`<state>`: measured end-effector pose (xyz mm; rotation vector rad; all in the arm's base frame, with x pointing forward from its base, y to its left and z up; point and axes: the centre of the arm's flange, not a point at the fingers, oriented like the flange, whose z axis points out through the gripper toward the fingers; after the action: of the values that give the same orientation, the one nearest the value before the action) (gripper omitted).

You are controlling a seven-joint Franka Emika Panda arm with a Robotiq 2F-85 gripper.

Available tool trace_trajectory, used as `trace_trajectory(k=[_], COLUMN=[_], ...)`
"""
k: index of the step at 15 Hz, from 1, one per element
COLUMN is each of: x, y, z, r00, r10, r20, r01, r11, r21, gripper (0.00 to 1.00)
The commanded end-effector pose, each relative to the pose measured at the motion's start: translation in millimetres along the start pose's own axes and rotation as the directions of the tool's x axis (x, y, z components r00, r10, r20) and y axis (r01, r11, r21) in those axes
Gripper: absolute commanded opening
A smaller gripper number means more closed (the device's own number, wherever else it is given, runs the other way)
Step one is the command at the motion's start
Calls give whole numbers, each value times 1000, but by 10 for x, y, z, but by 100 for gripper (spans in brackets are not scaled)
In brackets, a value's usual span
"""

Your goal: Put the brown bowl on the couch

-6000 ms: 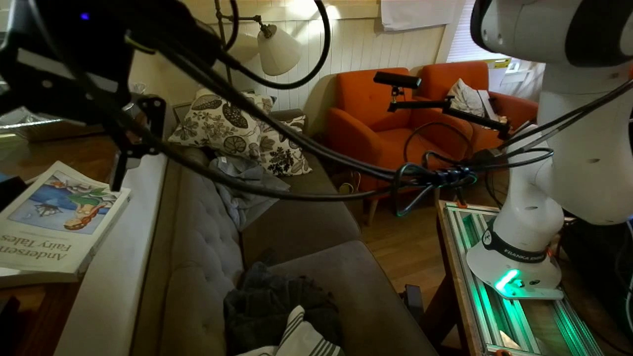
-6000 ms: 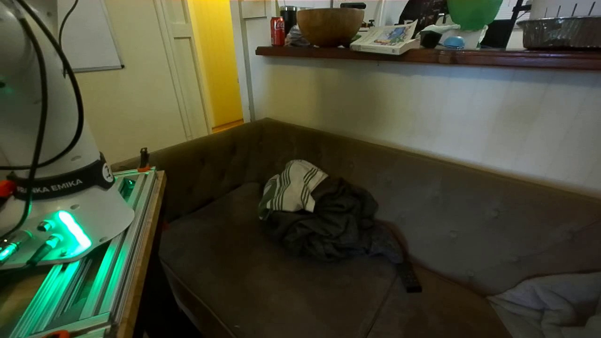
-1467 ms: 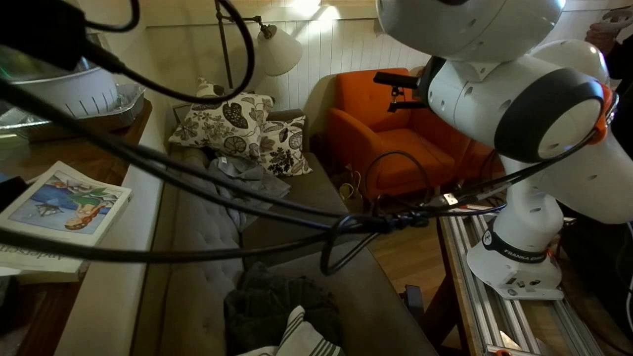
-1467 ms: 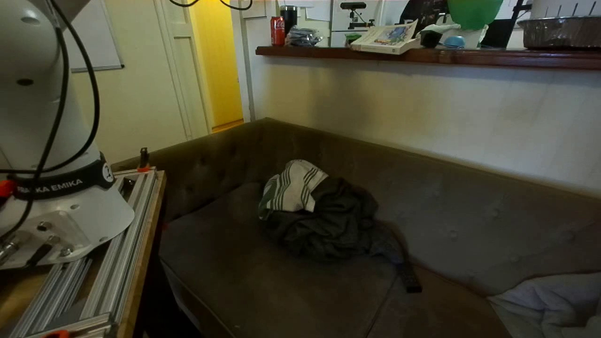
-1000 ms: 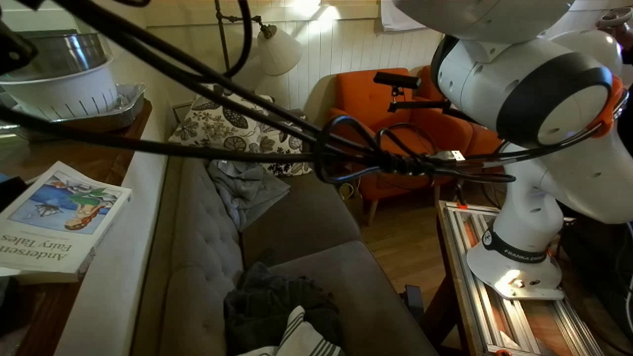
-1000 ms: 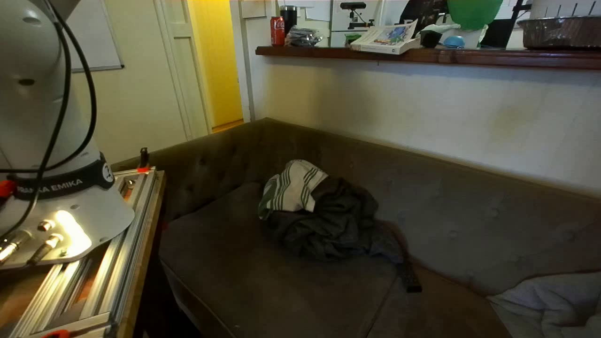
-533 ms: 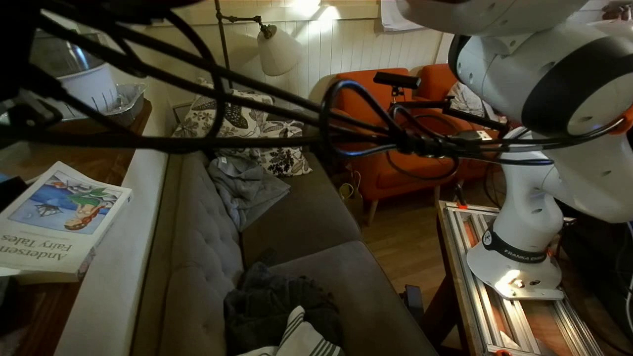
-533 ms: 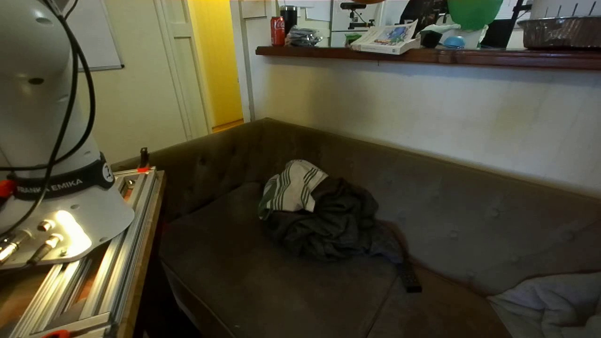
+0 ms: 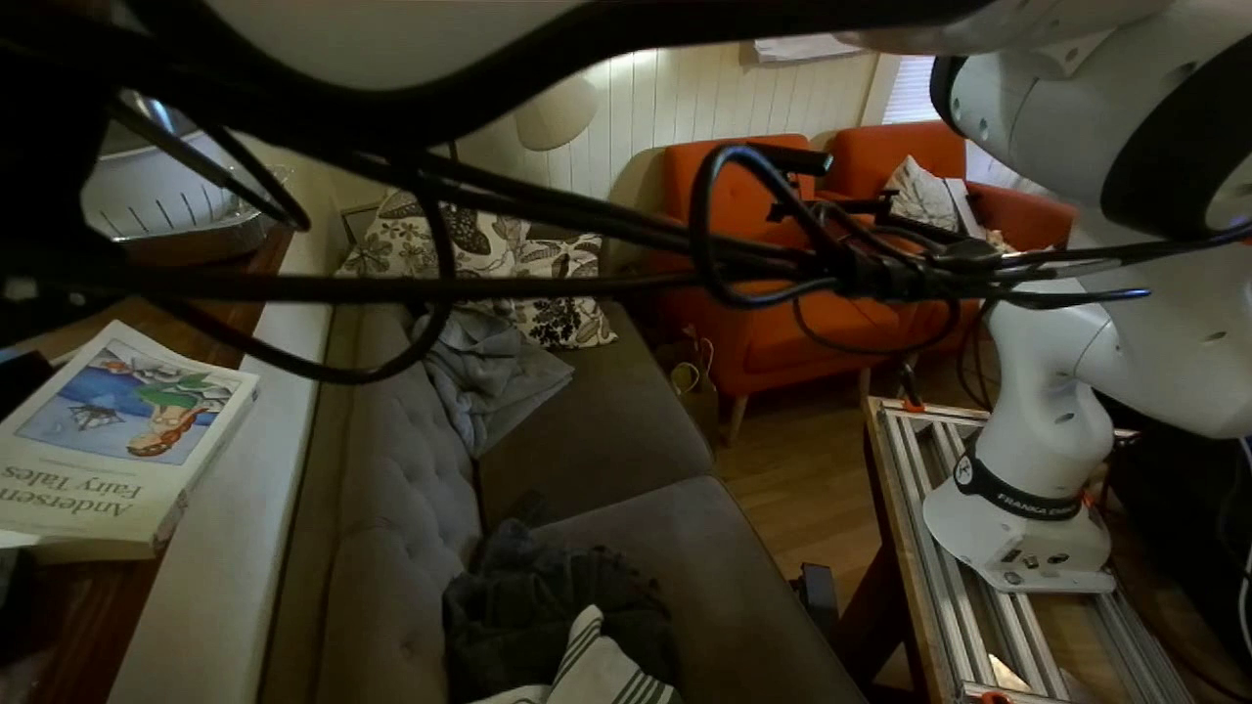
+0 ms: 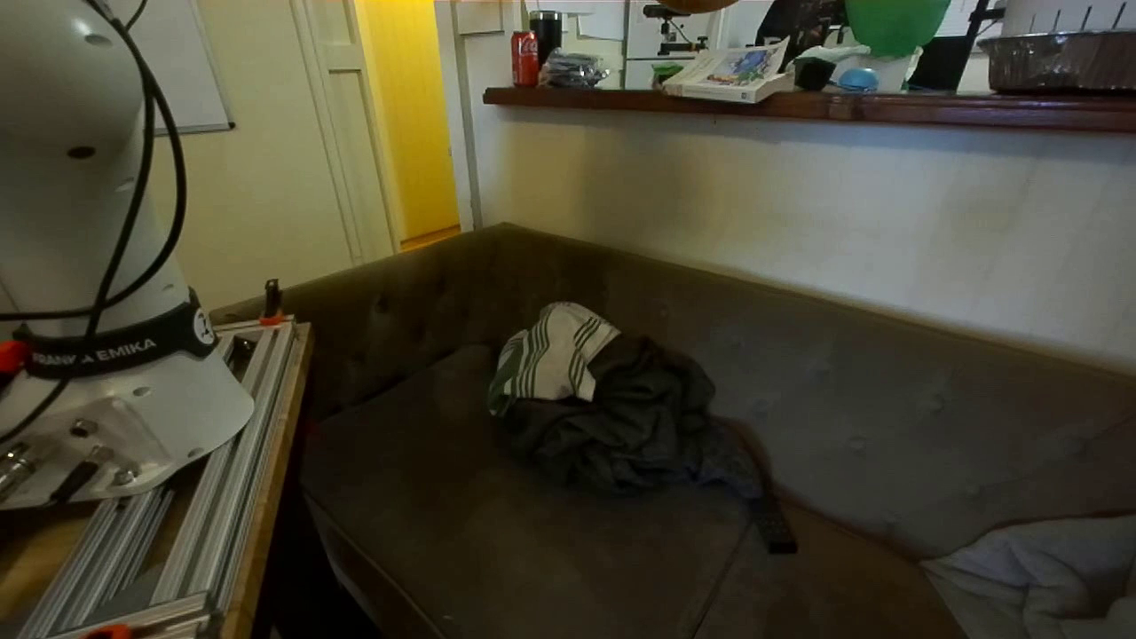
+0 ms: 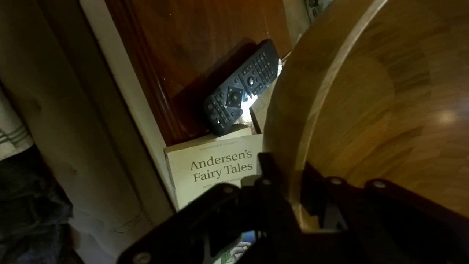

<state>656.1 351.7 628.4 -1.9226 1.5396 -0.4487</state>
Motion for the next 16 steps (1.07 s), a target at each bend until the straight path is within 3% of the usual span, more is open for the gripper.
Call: trace_trajectory(k=[1,4,8,10,13,16], x=[290,441,527,561,674,794], y=[424,729,1024,1215,1553,1910], z=[-339,-426,-625,-721,-724,-656], r00=[999,986,931,900,864,819], r10=[-19,-8,84,145,284,410], r20=[-48,-167,-354,-410,-416,-402], r01=[19,1,-83,-137,-274,-414], r11=[1000,999,996,989,958,907], r21=[-7,-39,19,48,86,80], gripper=[4,4,4,4,4,4])
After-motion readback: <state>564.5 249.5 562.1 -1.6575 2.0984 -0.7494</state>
